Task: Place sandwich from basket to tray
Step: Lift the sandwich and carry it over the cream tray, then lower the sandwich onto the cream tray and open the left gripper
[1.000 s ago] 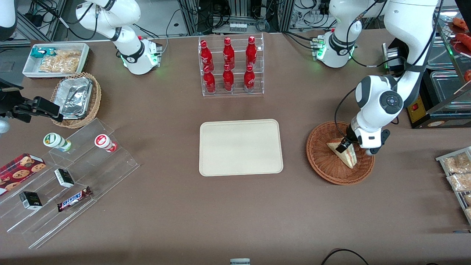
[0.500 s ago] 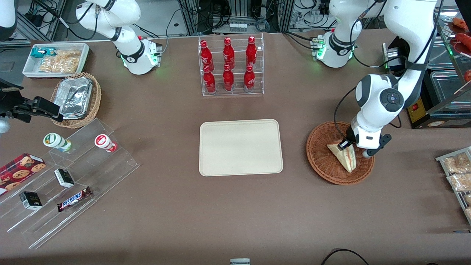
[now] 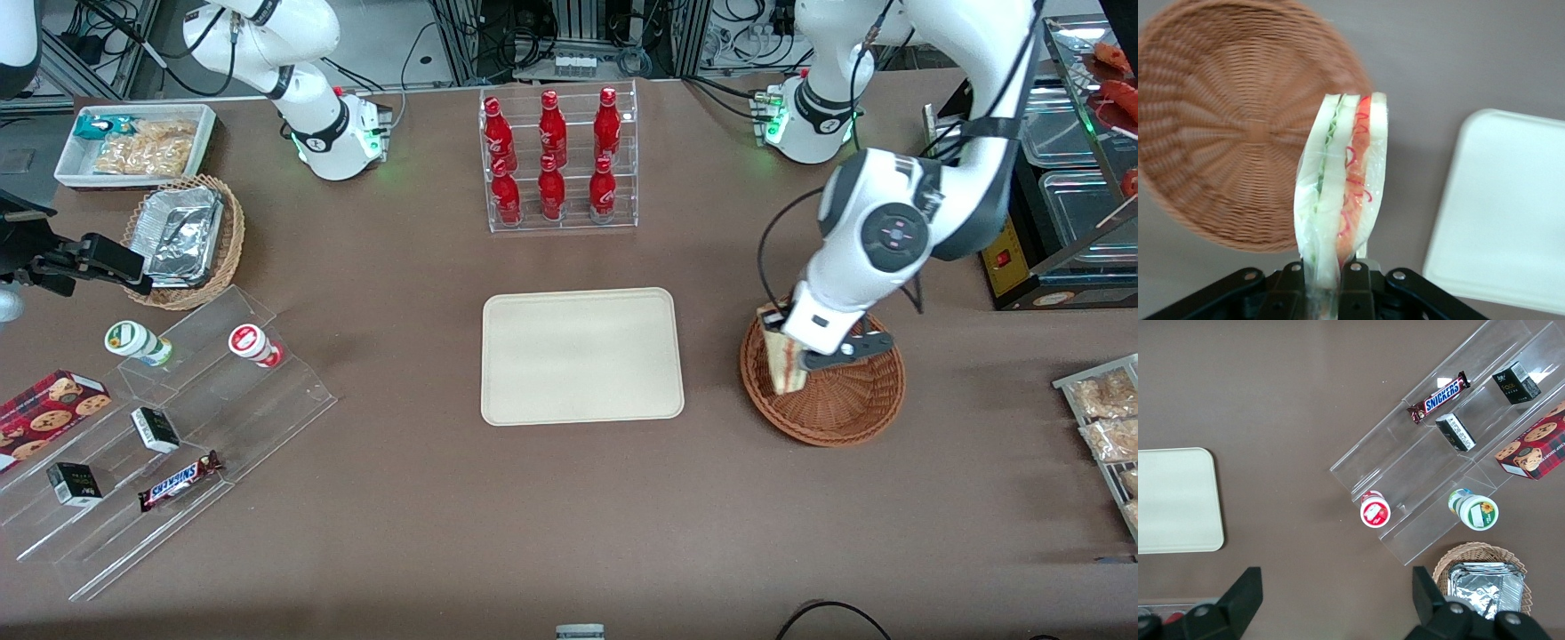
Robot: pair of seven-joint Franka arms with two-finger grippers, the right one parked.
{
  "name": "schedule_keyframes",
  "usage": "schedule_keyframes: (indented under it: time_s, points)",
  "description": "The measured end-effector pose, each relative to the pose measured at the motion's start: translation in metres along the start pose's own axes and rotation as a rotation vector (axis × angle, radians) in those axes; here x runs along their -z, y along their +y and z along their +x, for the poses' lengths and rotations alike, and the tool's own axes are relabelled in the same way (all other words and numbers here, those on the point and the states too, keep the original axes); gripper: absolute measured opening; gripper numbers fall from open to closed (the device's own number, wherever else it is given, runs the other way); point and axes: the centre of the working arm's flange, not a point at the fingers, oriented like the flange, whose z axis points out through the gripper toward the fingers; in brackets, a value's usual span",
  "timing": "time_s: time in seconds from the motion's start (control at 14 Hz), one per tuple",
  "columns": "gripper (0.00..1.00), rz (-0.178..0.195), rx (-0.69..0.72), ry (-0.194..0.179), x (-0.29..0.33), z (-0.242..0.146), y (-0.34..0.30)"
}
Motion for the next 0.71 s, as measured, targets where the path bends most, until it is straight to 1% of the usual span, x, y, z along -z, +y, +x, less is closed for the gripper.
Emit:
schedule_keyframes:
  time_s: [0.21, 0.36, 0.5, 0.71]
  points:
    - [0.15, -0.008, -0.093, 0.003, -0.007, -0.019, 0.072]
    - [0.15, -0.024, -0.103, 0.011, -0.017, -0.034, 0.123]
    - [0.15, -0.053, -0.106, 0.028, -0.033, -0.053, 0.176]
    - [0.15, -0.073, -0.102, 0.021, -0.061, -0.078, 0.239]
